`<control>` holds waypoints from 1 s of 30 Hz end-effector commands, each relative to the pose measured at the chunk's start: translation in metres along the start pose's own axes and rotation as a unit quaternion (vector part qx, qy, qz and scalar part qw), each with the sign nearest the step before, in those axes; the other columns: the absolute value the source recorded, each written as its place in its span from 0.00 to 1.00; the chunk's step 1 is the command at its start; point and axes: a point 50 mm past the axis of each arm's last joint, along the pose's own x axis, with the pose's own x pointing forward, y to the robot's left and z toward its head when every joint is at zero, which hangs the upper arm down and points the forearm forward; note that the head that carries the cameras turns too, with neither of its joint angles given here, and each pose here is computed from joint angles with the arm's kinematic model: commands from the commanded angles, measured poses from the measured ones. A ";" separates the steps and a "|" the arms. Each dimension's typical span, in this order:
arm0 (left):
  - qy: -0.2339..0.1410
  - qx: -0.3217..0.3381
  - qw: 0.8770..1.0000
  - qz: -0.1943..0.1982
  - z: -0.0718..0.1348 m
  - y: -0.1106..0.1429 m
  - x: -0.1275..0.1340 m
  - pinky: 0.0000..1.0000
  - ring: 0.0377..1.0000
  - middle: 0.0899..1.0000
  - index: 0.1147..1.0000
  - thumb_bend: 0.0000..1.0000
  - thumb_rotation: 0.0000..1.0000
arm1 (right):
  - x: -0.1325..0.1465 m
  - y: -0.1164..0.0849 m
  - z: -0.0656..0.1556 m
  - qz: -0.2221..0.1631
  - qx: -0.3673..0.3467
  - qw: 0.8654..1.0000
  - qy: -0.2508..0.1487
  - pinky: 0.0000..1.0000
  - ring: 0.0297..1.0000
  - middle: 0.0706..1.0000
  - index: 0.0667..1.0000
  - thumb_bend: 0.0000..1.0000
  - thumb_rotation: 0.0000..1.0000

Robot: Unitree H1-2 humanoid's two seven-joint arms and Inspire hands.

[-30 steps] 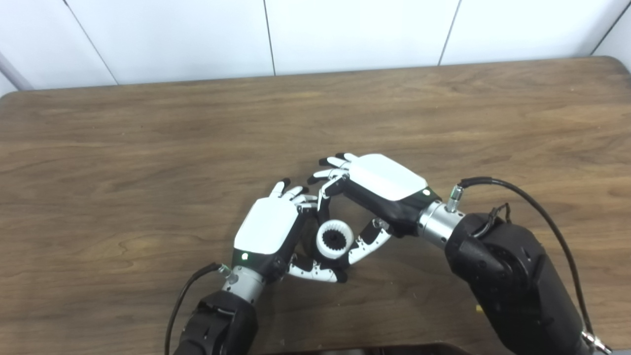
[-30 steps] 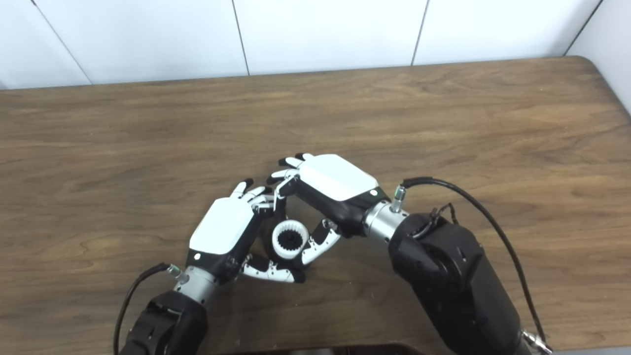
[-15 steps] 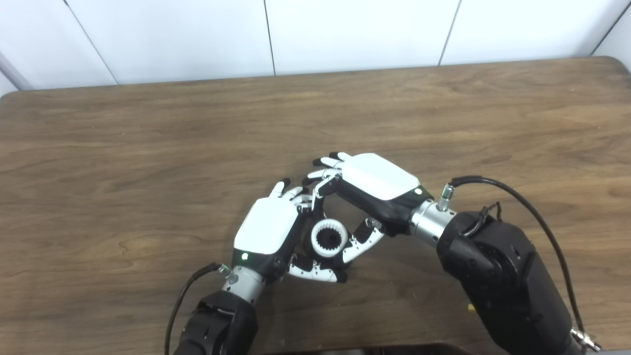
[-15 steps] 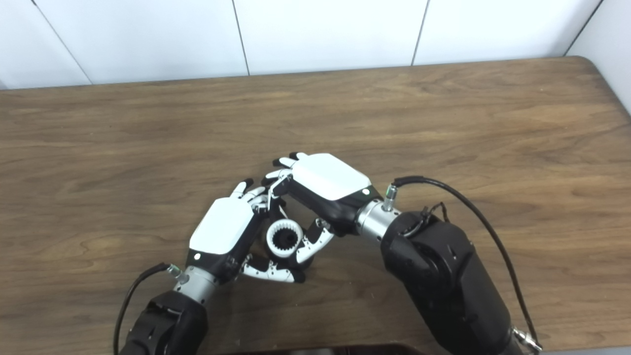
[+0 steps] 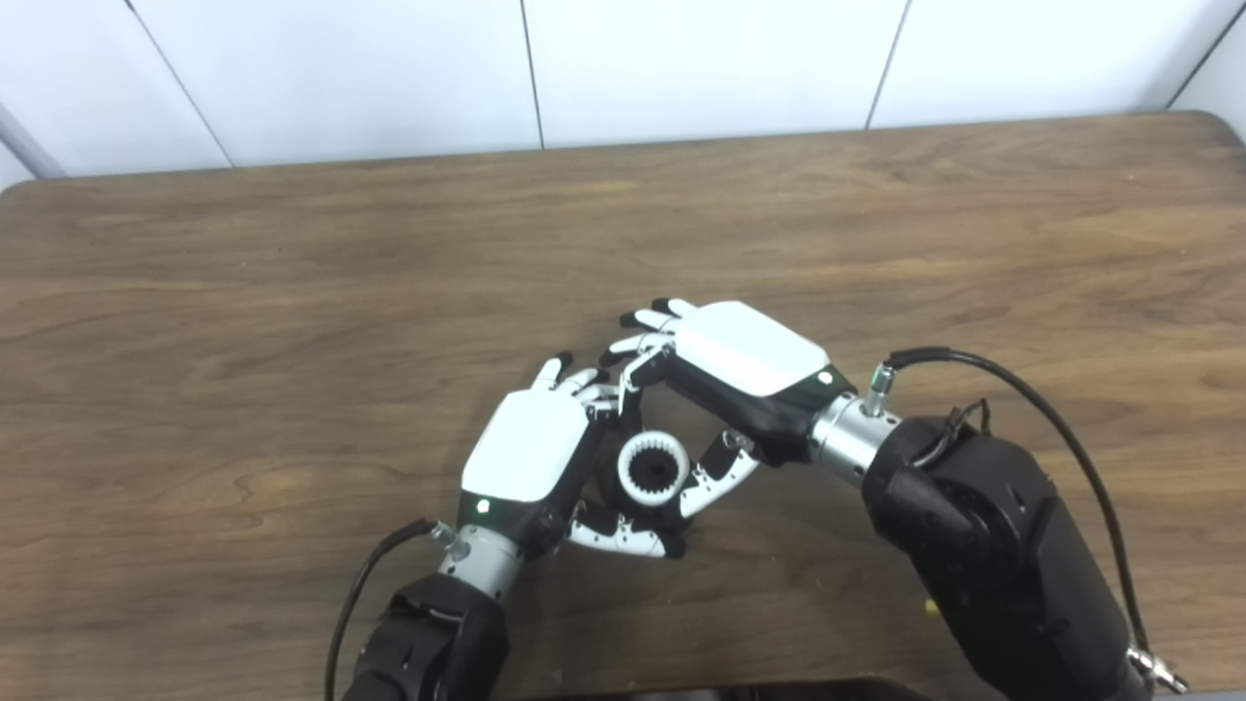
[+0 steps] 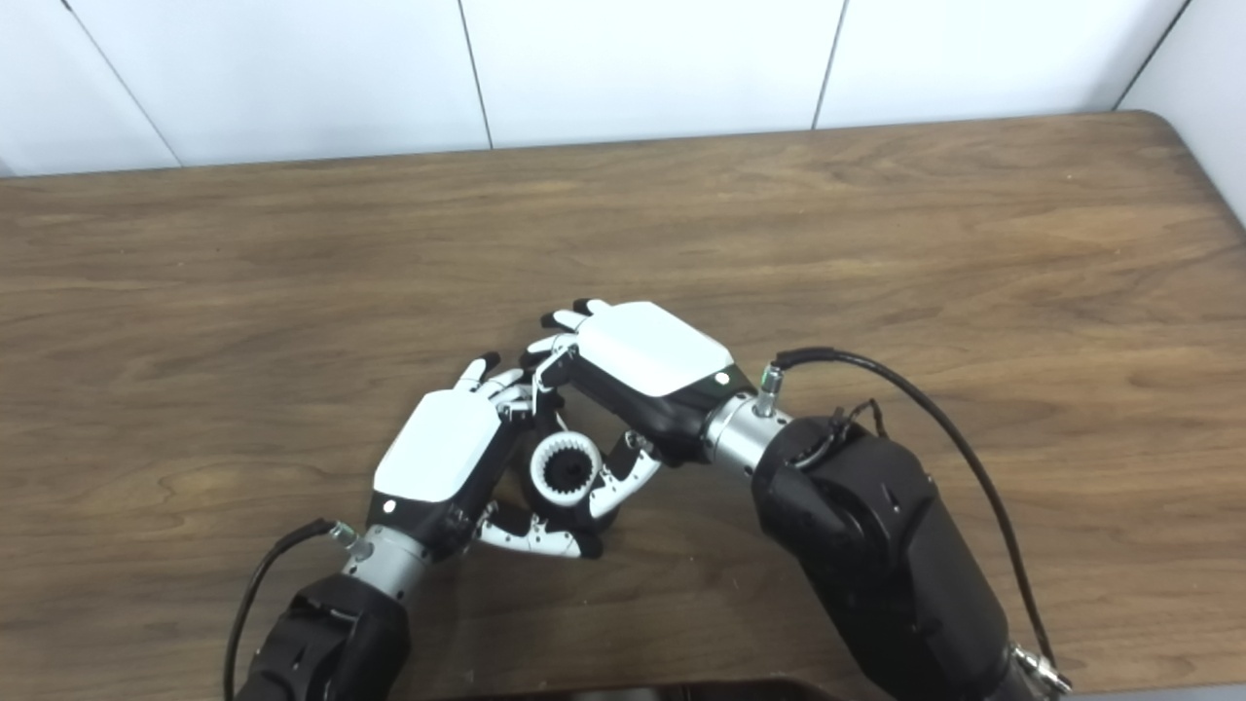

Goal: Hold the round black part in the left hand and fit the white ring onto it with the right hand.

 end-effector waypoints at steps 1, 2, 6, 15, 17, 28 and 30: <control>-0.014 0.006 1.000 0.026 0.007 0.013 0.004 1.00 0.89 0.76 0.42 0.52 0.05 | 0.002 -0.013 0.002 -0.028 -0.017 0.999 -0.011 1.00 0.96 0.84 0.45 0.52 0.14; -0.014 0.006 1.000 0.026 0.007 0.013 0.004 1.00 0.89 0.76 0.42 0.52 0.05 | 0.002 -0.013 0.001 -0.029 -0.017 0.999 -0.011 1.00 0.96 0.84 0.45 0.53 0.14; -0.014 0.006 1.000 0.026 0.007 0.013 0.004 1.00 0.89 0.76 0.42 0.52 0.05 | 0.000 -0.013 -0.001 -0.031 -0.015 0.999 -0.011 1.00 0.96 0.84 0.45 0.53 0.14; -0.015 0.004 1.000 0.026 0.006 0.013 0.004 1.00 0.89 0.76 0.42 0.52 0.05 | 0.000 -0.011 -0.001 -0.030 -0.013 0.999 -0.010 1.00 0.96 0.84 0.45 0.53 0.14; -0.015 0.004 1.000 0.027 0.007 0.013 0.004 1.00 0.89 0.76 0.42 0.52 0.05 | 0.000 -0.010 -0.001 -0.030 -0.012 0.999 -0.010 1.00 0.95 0.83 0.45 0.53 0.14; -0.015 0.007 1.000 0.027 0.007 0.014 0.004 1.00 0.89 0.77 0.42 0.52 0.05 | 0.000 -0.003 0.002 -0.017 -0.010 1.000 -0.010 1.00 0.95 0.84 0.45 0.53 0.14; -0.015 0.005 1.000 0.027 0.007 0.014 0.003 1.00 0.89 0.76 0.42 0.52 0.05 | 0.000 -0.002 0.002 -0.016 -0.008 1.000 -0.011 1.00 0.95 0.84 0.45 0.53 0.14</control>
